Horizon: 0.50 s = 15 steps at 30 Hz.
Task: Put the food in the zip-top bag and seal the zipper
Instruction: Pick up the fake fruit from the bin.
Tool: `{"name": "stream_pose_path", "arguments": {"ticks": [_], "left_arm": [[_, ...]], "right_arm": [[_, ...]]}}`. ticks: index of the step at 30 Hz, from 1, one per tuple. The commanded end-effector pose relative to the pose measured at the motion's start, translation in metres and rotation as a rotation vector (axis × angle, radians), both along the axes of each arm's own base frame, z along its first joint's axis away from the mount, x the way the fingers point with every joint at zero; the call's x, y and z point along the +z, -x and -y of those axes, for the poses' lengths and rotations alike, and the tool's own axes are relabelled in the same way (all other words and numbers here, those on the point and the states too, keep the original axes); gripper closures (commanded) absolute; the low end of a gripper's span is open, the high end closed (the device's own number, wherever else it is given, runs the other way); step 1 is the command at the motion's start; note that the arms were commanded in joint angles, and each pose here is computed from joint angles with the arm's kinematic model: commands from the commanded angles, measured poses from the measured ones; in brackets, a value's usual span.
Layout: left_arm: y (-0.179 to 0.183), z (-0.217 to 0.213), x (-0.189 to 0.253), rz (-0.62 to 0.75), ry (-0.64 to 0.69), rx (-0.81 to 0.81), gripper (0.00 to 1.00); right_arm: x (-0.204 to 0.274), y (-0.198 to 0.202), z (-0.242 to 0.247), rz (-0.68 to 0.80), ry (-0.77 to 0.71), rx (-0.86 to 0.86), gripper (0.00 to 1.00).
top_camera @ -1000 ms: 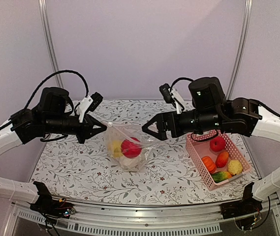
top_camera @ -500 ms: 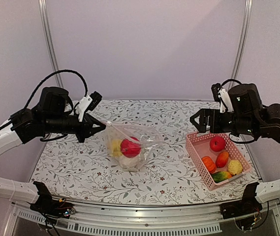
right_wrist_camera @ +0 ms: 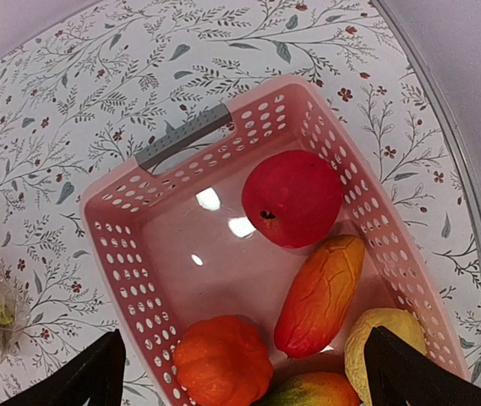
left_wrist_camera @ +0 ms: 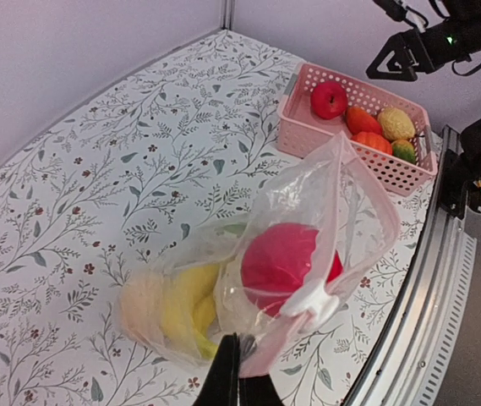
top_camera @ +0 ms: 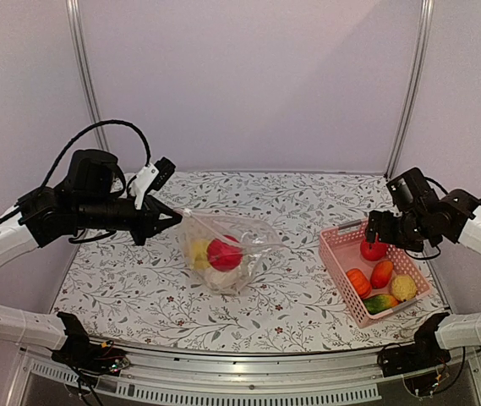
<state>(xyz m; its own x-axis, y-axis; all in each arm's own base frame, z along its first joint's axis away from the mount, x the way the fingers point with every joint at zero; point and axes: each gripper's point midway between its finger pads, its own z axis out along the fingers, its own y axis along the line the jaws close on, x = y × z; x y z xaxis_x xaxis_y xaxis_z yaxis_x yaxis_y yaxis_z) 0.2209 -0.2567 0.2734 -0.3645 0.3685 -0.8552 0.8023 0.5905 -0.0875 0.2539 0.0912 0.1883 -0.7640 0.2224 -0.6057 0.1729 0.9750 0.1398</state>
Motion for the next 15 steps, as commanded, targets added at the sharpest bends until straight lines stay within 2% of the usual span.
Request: {"name": "stream_pose_path", "arguments": {"ticks": [1, 15], "left_arm": [[-0.002, -0.003, -0.004, -0.016, -0.001, 0.010, 1.00], [-0.001, -0.003, -0.002, -0.011, 0.002, 0.006, 1.00]], "right_arm": [[-0.016, -0.012, 0.023, -0.025, 0.072, -0.094, 0.01], [-0.072, -0.058, 0.022, -0.107, 0.076, -0.140, 0.01]]}}
